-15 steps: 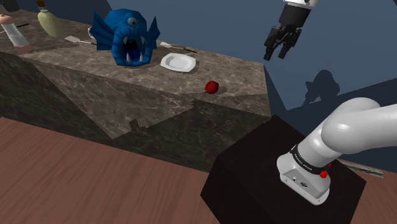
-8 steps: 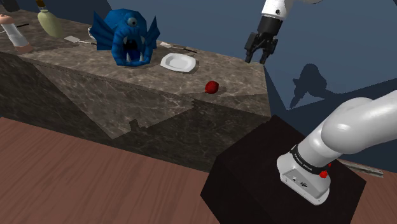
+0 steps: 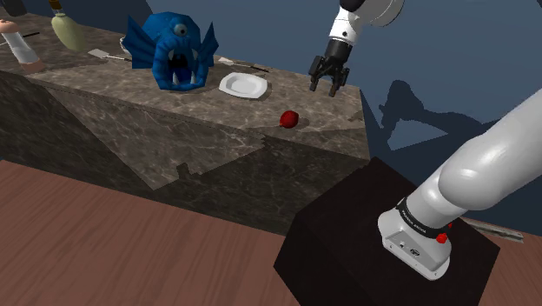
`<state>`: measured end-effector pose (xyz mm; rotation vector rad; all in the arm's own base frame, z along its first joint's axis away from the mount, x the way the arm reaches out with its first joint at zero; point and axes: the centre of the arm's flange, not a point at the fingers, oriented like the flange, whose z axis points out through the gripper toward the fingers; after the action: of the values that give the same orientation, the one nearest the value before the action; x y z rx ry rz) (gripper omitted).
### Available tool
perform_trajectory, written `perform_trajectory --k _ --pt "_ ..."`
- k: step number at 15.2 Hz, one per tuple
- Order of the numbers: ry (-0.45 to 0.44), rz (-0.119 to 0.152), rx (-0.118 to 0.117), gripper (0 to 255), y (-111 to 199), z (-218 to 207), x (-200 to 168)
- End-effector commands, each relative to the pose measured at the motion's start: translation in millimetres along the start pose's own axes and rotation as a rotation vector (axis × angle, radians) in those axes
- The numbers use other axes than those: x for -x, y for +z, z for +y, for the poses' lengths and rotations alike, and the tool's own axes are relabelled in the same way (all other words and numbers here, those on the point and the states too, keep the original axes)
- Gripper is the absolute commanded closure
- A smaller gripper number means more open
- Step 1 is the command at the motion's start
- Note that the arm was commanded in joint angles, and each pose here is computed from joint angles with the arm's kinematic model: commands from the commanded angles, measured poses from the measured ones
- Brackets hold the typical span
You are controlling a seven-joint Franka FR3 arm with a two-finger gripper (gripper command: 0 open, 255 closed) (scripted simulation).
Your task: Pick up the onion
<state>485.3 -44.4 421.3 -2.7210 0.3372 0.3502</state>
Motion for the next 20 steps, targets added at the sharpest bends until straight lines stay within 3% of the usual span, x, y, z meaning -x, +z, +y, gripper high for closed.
perform_trajectory --k 1,10,19,20 --pt "0.021 -0.024 -0.039 0 15.6 5.9 -26.8" --pt "0.108 -0.131 -0.204 0 85.9 33.1 -136.1" --pt "0.108 -0.131 -0.204 0 121.8 46.4 -147.5" --pt "0.108 -0.131 -0.204 255 121.8 46.0 -147.1"
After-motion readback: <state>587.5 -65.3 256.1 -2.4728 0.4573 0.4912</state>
